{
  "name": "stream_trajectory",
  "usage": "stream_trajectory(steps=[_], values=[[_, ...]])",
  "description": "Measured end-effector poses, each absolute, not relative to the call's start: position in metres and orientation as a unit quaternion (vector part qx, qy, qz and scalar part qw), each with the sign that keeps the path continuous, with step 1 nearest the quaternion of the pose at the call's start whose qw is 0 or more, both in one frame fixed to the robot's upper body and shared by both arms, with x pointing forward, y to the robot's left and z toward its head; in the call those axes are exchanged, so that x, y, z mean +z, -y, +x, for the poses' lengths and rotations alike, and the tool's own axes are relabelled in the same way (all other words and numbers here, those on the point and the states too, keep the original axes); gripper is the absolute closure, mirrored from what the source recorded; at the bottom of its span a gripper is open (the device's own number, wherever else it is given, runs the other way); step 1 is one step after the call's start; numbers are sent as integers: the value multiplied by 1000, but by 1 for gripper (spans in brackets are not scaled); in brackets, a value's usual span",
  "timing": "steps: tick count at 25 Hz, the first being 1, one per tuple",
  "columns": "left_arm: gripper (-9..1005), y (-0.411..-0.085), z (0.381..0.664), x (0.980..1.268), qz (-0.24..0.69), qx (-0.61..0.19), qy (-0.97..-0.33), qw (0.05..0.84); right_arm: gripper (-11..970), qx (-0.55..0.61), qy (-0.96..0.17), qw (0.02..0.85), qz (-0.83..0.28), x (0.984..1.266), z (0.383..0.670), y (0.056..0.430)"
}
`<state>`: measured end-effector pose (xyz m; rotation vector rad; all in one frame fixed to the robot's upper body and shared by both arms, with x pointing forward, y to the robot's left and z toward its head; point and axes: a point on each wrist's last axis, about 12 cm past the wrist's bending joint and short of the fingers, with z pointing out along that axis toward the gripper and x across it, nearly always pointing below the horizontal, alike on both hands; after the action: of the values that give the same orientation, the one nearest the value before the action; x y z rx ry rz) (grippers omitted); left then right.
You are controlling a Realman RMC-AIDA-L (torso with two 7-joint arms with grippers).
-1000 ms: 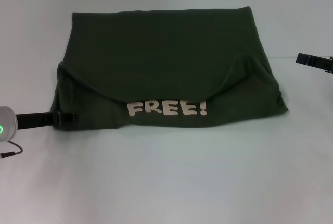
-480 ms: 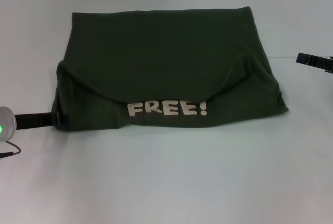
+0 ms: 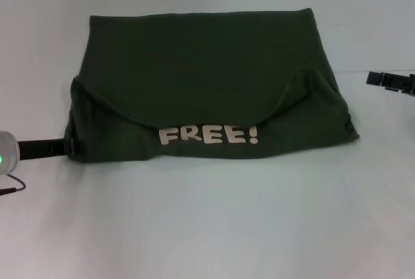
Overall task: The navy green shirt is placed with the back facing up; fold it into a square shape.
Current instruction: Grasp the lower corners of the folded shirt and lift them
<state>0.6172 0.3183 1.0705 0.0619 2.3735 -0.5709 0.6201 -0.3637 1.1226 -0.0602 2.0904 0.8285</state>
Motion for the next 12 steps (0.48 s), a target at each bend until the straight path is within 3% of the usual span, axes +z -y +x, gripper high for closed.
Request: stream_trajectory(steps=[12], values=[[967,-316,619,1072,26,-222,-913,342,243,289,-910,295,-30,1151,640,360]])
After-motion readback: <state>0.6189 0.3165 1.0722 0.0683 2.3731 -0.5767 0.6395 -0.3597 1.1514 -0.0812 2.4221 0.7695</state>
